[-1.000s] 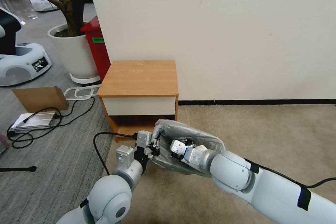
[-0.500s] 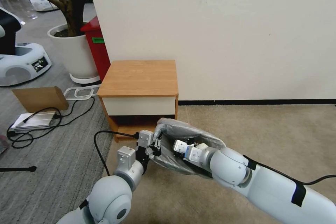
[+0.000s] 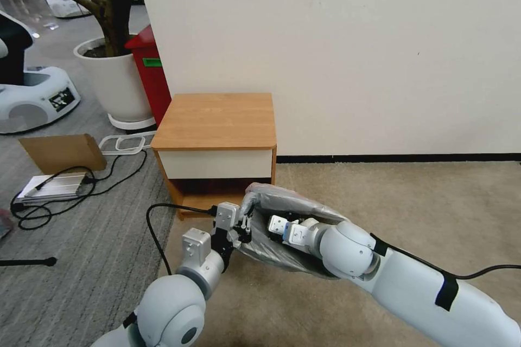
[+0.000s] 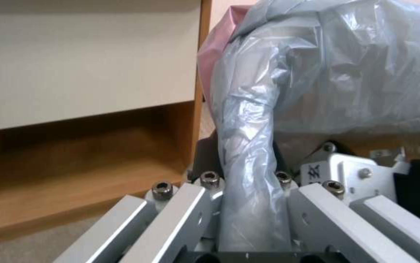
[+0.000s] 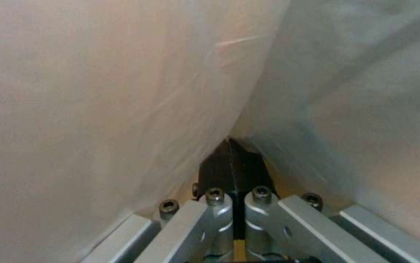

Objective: Pick up the garbage bag from the table and place it over the trash can.

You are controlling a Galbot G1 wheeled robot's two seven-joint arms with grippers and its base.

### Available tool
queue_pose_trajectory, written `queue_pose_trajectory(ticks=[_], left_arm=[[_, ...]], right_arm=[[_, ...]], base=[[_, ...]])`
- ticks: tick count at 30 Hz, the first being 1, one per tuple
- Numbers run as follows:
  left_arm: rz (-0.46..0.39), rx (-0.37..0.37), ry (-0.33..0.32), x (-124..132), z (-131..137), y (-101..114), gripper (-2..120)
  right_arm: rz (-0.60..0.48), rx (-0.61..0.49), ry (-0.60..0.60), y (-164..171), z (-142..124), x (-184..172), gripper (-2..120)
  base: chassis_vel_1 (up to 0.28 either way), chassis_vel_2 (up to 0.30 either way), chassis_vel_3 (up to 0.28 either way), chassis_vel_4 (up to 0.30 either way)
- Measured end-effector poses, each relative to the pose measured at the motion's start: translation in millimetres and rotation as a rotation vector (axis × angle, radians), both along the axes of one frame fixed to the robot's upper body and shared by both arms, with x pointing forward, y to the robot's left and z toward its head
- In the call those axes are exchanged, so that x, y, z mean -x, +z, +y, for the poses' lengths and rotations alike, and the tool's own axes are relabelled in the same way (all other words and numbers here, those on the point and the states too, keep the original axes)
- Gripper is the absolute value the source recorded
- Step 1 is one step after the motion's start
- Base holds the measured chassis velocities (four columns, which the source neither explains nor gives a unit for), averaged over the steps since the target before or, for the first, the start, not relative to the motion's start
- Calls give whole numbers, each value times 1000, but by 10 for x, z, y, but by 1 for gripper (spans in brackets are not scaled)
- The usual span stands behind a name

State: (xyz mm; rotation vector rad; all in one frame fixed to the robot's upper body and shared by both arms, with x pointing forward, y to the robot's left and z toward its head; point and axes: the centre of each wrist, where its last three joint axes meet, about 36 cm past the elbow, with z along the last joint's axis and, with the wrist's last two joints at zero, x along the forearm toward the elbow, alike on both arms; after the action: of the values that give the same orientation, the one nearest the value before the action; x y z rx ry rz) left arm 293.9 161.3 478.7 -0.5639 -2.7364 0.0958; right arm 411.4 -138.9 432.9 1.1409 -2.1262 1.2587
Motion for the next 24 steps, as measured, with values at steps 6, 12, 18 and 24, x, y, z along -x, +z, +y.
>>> queue_pose_trajectory(ticks=[6,12,18,24], left_arm=[[3,6,-2,31,-5,14,3],[4,14,-2,51,-10,27,3],[37,19,18,1,8,-67,3],[67,19,51,-99,22,-172,3]], right_arm=[[11,11,-8,-79,1,-5,0],[15,15,-8,-104,3,-2,0],[29,-46,-11,42,-20,41,0],[72,-126,-4,189,-63,212,0]], base=[[0,0,0,0],[0,0,0,0],[0,0,0,0],[0,0,0,0]])
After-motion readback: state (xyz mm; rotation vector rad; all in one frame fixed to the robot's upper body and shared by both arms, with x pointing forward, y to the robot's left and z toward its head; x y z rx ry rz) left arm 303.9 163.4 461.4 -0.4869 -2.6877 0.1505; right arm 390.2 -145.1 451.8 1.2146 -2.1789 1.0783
